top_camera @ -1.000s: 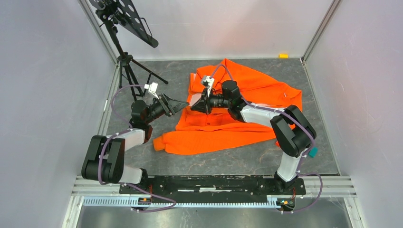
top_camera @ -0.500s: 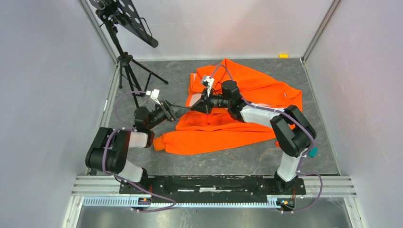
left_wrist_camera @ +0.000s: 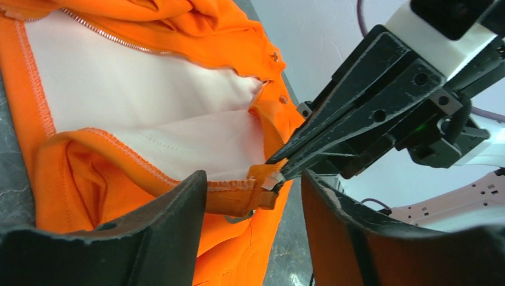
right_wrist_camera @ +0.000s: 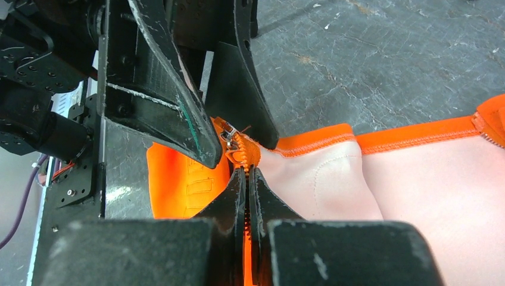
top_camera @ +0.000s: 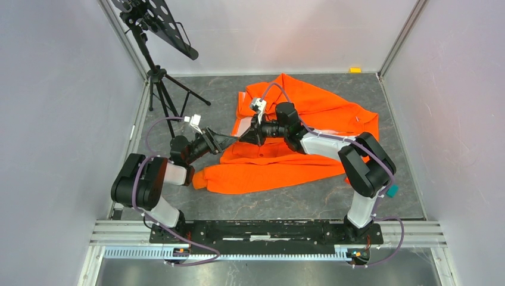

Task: Zip up the jacket

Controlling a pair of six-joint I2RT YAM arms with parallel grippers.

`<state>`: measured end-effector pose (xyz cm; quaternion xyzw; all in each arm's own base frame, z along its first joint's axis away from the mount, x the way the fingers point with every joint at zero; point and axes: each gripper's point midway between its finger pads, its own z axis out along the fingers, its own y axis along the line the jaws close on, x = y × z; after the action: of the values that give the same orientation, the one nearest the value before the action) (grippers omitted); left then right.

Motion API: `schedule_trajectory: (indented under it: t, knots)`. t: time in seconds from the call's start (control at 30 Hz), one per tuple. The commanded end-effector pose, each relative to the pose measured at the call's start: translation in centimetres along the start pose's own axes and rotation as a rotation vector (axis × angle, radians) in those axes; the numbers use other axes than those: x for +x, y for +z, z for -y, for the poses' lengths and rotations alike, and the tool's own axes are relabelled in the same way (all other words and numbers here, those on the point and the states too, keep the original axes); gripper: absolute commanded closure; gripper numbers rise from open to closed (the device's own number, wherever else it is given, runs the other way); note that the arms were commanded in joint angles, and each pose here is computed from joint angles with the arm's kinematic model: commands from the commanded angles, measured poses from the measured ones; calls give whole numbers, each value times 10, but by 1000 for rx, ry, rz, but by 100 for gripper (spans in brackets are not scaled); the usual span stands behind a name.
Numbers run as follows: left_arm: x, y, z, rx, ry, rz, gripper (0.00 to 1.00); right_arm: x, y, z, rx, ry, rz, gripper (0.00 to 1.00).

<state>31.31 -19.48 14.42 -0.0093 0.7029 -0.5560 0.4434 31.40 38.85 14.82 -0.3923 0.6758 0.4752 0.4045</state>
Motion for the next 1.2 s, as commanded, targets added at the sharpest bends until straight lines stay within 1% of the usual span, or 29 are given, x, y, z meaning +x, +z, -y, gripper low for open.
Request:
schedule_trajectory:
  t: [0.0,0.1,0.13,0.17,0.23,0.27,0.37,0.4,0.43,0.47,0.5,0.53,0.57,0.6,0.63,0.7,0.73,0.83,0.9,0.97,1.03,1.07,1.1,1.13,1.17]
  knots:
    - [-6,5,9,69,96,16,30,-36,1,-8,-12,-84,62,100]
    - [-4,3,7,60,102,16,27,-38,2,-7,-10,-63,69,100]
    - [-4,2,5,51,103,20,25,-38,2,-7,-4,-54,69,100]
    - [-5,1,5,40,110,29,21,-38,2,-5,7,-43,68,100]
    - [-6,-4,2,3,114,57,1,-40,1,-1,33,-19,63,100]
    - [-8,-7,1,-20,115,79,0,-40,1,0,35,-11,59,100]
    - [-15,-12,10,-30,168,118,0,-41,2,-1,26,13,45,100]
    - [-15,-12,7,-57,183,120,2,-41,2,-4,9,20,43,100]
    - [-20,-13,7,-80,224,143,7,-42,3,-6,-3,26,43,100]
    - [-21,-15,7,-97,267,165,12,-42,3,-8,-12,33,41,100]
    - [-22,-17,11,-104,339,203,14,-42,3,-9,-18,37,35,100]
    - [-22,-17,14,-120,417,244,14,-42,2,-10,-20,40,29,100]
    - [-19,-16,19,-120,490,264,12,-43,2,-11,-25,36,29,100]
    - [-14,-14,22,-105,535,246,11,-44,1,-13,-31,28,29,100]
    - [-8,-9,21,-96,552,209,11,-47,0,-14,-38,20,27,100]
    - [-4,-6,17,-98,546,180,18,-47,0,-13,-40,5,14,100]
    - [-1,-7,18,-87,545,181,21,-48,0,-13,-39,-5,8,100]
    - [-8,-14,19,-89,545,249,26,-47,-1,-14,-43,-19,-2,100]
    - [-8,-15,14,-119,532,248,37,-48,-2,-14,-42,-26,-2,100]
    - [-7,-17,8,-154,530,235,45,-48,-3,-13,-32,-42,-7,100]
    - [-9,-21,4,-187,556,238,45,-48,-3,-12,-31,-55,-11,100]
    - [-12,-23,3,-207,575,242,36,-48,-3,-12,-33,-57,-12,100]
    - [-16,-24,3,-219,596,249,24,-48,-3,-13,-38,-58,-12,100]
    - [-19,-24,2,-240,614,251,20,-48,-3,-14,-45,-62,-9,100]
    - [-22,-24,4,-240,642,253,19,-48,-3,-15,-52,-62,-9,100]
